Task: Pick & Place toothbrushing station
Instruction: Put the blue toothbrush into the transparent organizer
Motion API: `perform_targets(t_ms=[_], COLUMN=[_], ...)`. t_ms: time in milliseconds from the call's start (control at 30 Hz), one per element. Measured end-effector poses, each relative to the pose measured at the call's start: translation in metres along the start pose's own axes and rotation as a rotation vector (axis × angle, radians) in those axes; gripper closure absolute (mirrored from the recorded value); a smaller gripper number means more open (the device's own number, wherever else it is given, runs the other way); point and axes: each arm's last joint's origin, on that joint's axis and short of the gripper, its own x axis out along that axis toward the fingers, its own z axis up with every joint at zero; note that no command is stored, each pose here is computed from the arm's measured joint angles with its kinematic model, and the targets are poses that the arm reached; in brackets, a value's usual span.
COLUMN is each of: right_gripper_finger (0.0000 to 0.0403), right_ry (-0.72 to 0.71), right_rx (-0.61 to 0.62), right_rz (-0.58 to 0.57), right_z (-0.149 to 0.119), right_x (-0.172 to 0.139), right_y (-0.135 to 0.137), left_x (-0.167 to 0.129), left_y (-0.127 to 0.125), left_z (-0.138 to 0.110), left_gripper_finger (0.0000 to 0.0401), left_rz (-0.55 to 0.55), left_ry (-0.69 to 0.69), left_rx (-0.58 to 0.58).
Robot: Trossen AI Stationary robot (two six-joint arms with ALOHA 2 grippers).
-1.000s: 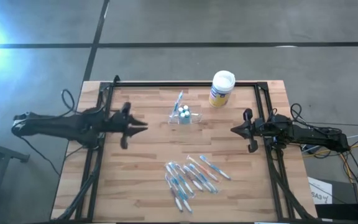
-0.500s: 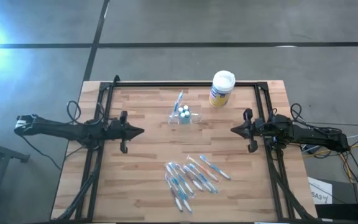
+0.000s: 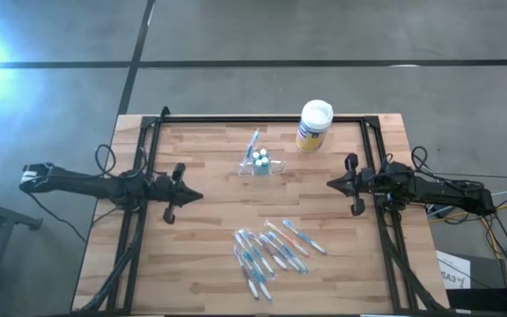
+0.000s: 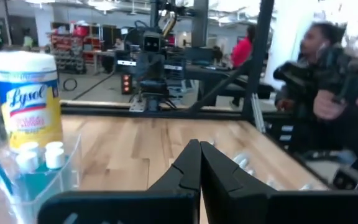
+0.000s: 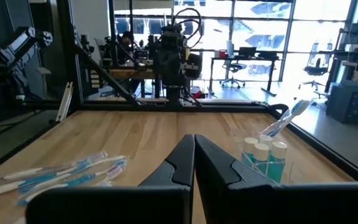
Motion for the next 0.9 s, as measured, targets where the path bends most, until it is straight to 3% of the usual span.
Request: perform_targets(t_ms=[167, 433, 900], right_gripper_finger=[0.0394, 0.0394, 0.0394], right_ry=[0.016, 0.041, 0.034], right_rx=[0.003, 0.009, 0.005], right_rz=[0.0, 0.0, 0.0], right_z=[-0.001, -0.004, -0.003], right_x=[0.001, 0.003, 0.003], right_y=[0.0, -0.001, -0.001], left_x=[0.003, 0.006, 0.004], left_y=[0.001, 0.004, 0.005], left_z=[-0.005, -0.013, -0.008], left_gripper_finger=[0.04, 0.04, 0.0398], left_rz=[0.024, 0.059, 0.122], left_ry=[0.048, 0.118, 0.071], left_rx=[0.093, 0.093, 0.092])
